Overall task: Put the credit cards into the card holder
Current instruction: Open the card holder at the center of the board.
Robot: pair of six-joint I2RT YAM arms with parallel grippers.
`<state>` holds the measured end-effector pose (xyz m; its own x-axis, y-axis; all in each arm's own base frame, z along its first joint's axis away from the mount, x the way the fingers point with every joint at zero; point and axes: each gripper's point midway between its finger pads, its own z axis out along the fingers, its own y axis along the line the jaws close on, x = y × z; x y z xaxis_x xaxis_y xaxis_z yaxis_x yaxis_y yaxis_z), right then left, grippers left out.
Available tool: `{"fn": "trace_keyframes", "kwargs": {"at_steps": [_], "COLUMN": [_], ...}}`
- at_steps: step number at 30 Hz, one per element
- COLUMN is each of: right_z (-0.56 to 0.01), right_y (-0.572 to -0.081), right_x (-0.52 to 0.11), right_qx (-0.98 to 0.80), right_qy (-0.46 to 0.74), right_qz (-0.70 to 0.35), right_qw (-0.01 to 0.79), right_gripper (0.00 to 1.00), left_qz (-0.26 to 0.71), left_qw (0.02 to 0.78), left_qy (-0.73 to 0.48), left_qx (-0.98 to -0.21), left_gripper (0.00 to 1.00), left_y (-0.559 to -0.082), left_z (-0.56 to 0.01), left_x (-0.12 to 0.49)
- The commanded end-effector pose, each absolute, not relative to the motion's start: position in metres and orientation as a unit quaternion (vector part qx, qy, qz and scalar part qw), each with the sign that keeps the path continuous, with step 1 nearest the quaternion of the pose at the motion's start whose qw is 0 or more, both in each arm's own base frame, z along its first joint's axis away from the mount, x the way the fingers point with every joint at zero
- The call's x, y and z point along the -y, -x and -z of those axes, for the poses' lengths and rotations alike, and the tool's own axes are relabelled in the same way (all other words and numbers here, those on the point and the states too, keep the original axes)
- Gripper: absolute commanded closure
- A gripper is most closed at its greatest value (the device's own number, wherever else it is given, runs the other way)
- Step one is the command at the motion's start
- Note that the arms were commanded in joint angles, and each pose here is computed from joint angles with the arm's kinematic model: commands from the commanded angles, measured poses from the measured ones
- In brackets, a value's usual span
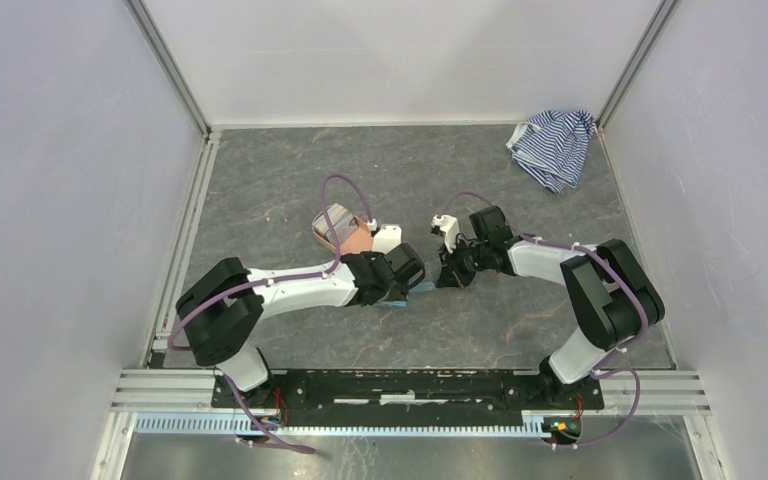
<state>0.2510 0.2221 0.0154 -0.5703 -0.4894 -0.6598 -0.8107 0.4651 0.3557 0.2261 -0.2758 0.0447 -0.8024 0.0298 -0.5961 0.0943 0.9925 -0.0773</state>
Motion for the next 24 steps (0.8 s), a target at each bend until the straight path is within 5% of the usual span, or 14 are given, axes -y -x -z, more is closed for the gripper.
{"fn": "trace_keyframes", "kwargs": {"at_steps": [1, 11, 19, 24], "right_z": [-0.021, -0.033, -0.094, -0.122], "right_y": [-0.266, -0.262, -0.249, -0.227], "right_x": [-0.223, -0.229, -0.252, -0.271], "right_qx": [-0.817, -0.798, -0.726, -0.686], "right_qy": [0.404, 0.418, 0.433, 0.413], "right_qz": [-0.318, -0.337, -0.419, -0.502], "right_qw": [0.262, 0.272, 0.331, 0.327], "right_gripper": [1.0, 1.0, 0.79, 0.77], "left_qz": [0.051, 0.126, 0.225, 0.29], "left_qw": [0.336, 0.324, 0.334, 0.339], "left_qy": [-0.033, 0.003, 0.042, 0.066], "left_qx": [-0.94, -0.938, -0.914, -0.893], "left_gripper": [0.48, 0.49, 0.55, 0.55], "left_y": [-0.228, -0.218, -0.212, -0.206], "left_z": [-0.06, -0.054, -0.067, -0.076], "left_x": [0.269, 0.268, 0.272, 0.273]}}
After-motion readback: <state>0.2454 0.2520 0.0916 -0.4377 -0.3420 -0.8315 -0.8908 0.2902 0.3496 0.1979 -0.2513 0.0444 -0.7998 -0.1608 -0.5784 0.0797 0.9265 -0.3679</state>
